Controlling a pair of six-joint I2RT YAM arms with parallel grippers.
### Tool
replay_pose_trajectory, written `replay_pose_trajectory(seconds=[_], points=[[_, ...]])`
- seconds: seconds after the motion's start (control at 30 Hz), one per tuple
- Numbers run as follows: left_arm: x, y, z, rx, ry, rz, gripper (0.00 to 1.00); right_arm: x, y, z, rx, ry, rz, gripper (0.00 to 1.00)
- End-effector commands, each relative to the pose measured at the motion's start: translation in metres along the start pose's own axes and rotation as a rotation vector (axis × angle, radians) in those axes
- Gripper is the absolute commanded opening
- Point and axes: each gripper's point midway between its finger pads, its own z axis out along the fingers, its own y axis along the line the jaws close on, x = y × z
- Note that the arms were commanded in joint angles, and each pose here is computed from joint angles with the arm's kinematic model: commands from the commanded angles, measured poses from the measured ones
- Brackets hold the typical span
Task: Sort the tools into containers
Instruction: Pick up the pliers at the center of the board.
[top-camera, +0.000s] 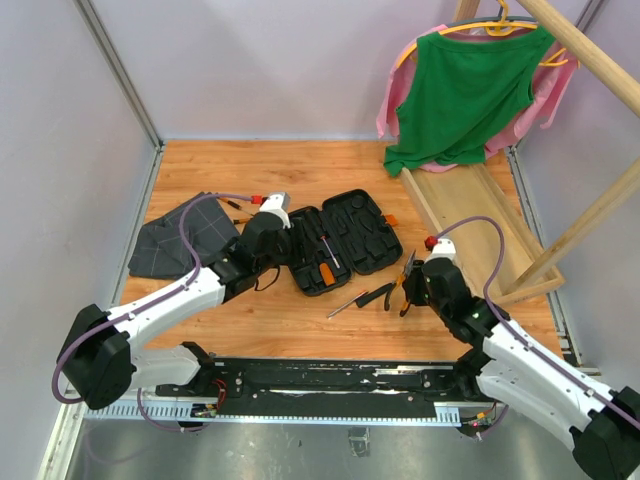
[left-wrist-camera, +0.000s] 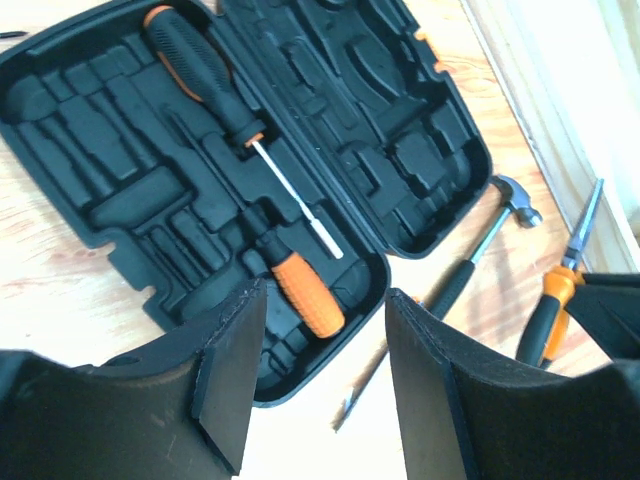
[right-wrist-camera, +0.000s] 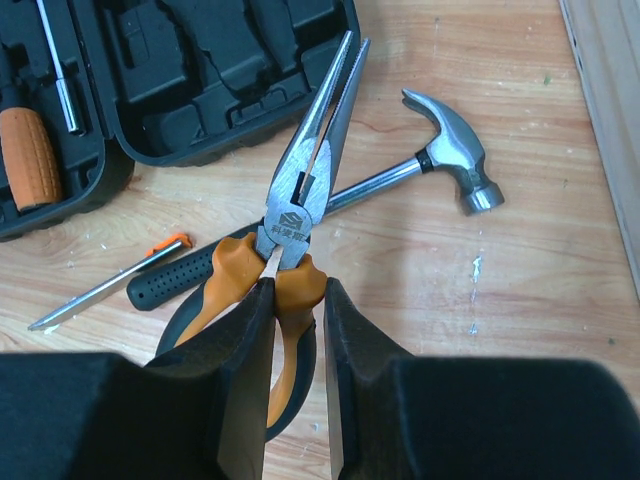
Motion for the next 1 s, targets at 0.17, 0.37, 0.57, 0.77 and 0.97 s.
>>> replay_pose_trajectory(seconds=[0.17, 0.37, 0.57, 0.77, 0.97], points=[[-0.001, -0.049, -0.007, 0.213, -0.018, 0.073, 0.58, -0.059, 0.046, 0.016, -0.035, -0.022, 0.167, 0.01], [0.006, -0.067, -0.007, 0.275, -0.004, 0.080, 0.61, -0.074, 0.086, 0.026, -0.166, 0.011, 0.248, 0.01], [0.010, -0.085, -0.009, 0.343, 0.005, 0.089, 0.63, -0.087, 0.111, 0.029, -0.246, 0.026, 0.297, 0.01], [0.016, -0.095, -0.013, 0.398, 0.022, 0.100, 0.65, -0.096, 0.128, 0.031, -0.305, 0.040, 0.297, 0.01], [0.025, -0.098, -0.008, 0.406, 0.049, 0.100, 0.66, -0.100, 0.143, 0.030, -0.376, 0.054, 0.295, 0.01]])
